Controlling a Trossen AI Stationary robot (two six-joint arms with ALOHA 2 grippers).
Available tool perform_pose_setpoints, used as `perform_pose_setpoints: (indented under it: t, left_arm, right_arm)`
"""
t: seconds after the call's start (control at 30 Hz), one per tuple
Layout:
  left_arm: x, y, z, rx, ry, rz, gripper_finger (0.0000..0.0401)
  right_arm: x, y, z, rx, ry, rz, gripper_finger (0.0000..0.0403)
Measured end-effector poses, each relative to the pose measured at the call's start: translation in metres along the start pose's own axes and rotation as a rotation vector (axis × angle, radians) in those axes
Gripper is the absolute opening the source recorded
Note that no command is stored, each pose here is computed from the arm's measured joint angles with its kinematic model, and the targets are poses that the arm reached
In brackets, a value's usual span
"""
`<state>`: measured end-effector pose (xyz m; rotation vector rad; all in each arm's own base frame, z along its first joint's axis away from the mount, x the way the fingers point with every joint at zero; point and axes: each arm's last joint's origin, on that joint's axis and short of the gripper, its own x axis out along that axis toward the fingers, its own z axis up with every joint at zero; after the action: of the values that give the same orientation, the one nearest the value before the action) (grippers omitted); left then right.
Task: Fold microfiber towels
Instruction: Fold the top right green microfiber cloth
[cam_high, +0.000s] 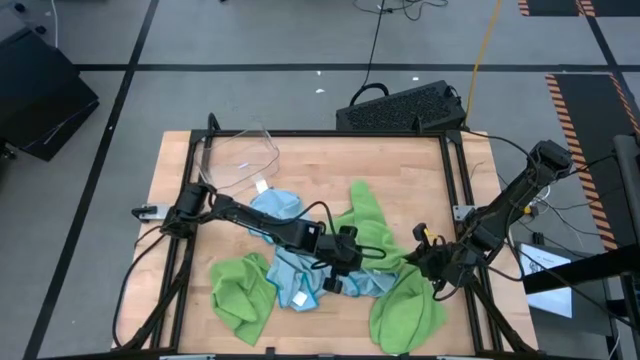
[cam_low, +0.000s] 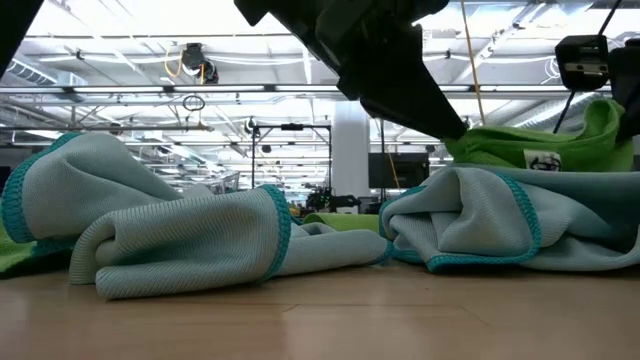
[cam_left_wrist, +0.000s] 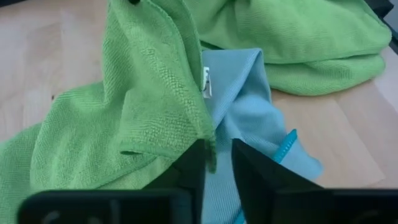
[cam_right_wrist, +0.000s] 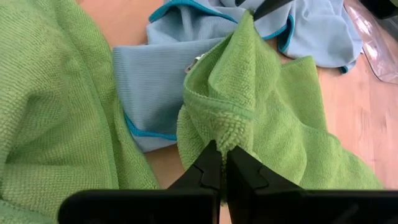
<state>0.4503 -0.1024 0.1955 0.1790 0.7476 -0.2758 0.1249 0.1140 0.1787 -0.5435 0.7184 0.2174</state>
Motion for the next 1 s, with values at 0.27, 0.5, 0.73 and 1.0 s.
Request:
perform_pose_setpoints:
  t: [0.27, 0.5, 0.73, 1.0]
  left_arm:
    - [-0.003, -0.012, 0.004, 0.033, -0.004, 0.089, 0.0146]
    - [-0.001, -0.025, 0.012, 0.12, -0.076, 0.194, 0.0147]
    - [0.005, -0.027, 0.008, 0.078, -0.066, 0.188, 0.0148]
    - [0.012, -0.042, 0.006, 0.092, -0.076, 0.266, 0.0167]
  right_arm:
    - [0.0, 0.0, 0.0, 0.002, -0.003, 0.001, 0.0]
    - [0.0, 0.0, 0.0, 0.004, -0.004, 0.0, 0.0]
    - [0.0, 0.0, 0.002, 0.011, -0.016, 0.0, 0.0]
    - [0.0, 0.0, 0.002, 0.016, -0.022, 0.0, 0.0]
